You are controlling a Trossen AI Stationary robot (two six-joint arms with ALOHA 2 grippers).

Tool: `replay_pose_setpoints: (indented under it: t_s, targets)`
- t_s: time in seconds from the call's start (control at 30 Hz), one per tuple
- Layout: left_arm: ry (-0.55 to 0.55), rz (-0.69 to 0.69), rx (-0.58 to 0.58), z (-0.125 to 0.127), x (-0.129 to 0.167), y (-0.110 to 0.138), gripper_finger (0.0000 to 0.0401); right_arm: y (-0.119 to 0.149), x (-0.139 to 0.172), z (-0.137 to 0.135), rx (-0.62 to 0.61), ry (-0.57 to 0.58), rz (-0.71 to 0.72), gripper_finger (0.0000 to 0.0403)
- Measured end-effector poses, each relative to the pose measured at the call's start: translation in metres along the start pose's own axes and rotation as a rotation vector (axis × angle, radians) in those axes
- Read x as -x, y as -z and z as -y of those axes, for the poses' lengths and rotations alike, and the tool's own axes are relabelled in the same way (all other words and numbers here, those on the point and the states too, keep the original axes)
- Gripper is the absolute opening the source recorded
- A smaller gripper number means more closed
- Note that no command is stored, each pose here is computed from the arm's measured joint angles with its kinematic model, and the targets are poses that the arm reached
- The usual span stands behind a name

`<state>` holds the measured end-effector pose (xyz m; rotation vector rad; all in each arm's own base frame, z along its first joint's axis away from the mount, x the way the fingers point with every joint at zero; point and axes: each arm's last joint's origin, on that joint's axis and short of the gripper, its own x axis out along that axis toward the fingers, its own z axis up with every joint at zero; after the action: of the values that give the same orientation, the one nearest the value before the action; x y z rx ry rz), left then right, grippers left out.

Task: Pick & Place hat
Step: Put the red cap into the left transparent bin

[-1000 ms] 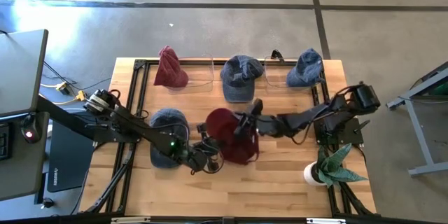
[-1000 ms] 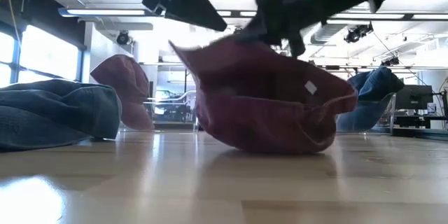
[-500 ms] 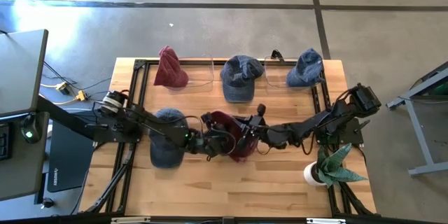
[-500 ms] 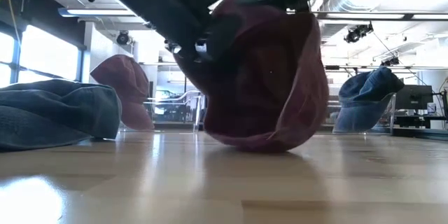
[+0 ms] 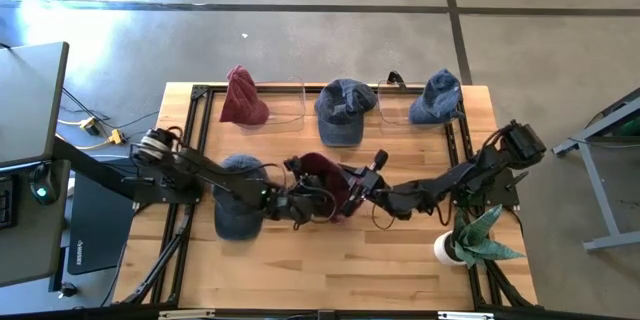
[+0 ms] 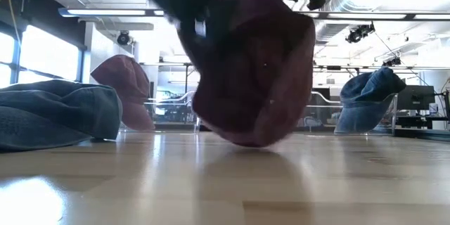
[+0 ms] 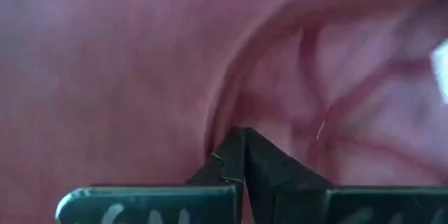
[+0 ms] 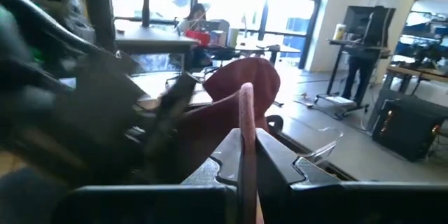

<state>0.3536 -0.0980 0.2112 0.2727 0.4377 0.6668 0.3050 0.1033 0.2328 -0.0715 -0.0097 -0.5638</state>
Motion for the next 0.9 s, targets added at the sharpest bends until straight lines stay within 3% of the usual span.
replay_pose_setpoints:
  t_s: [0.13, 0.23, 0.4, 0.6, 0.67, 0.77, 0.9]
  targets:
    - [0.207, 0.067, -0.075, 0.009, 0.031, -0.016, 0.0, -0.003, -0.001, 0.001, 0.005, -0.005, 0.015, 0.0008]
    - [0.265, 0.138, -0.019, 0.021, 0.045, -0.021, 0.0, -0.008, -0.001, 0.001, -0.036, -0.021, 0.052, 0.001]
    - [0.208, 0.155, 0.138, 0.036, 0.034, -0.013, 0.0, -0.01, 0.003, -0.001, -0.048, -0.015, 0.074, 0.0013]
    - [0.109, 0.186, 0.27, 0.035, 0.024, -0.015, 0.0, -0.016, 0.006, 0.0, -0.019, 0.013, 0.111, 0.0009]
    - [0.062, 0.17, 0.254, 0.036, 0.016, -0.01, 0.0, -0.016, 0.004, 0.002, 0.012, 0.031, 0.112, 0.0013]
    - [-0.054, 0.12, 0.143, 0.032, 0.013, 0.001, 0.0, -0.009, 0.003, 0.006, 0.049, 0.053, 0.098, 0.0011]
    - [-0.029, 0.152, 0.127, 0.02, 0.032, -0.018, 0.0, 0.023, -0.001, 0.023, 0.0, 0.068, 0.066, 0.0008]
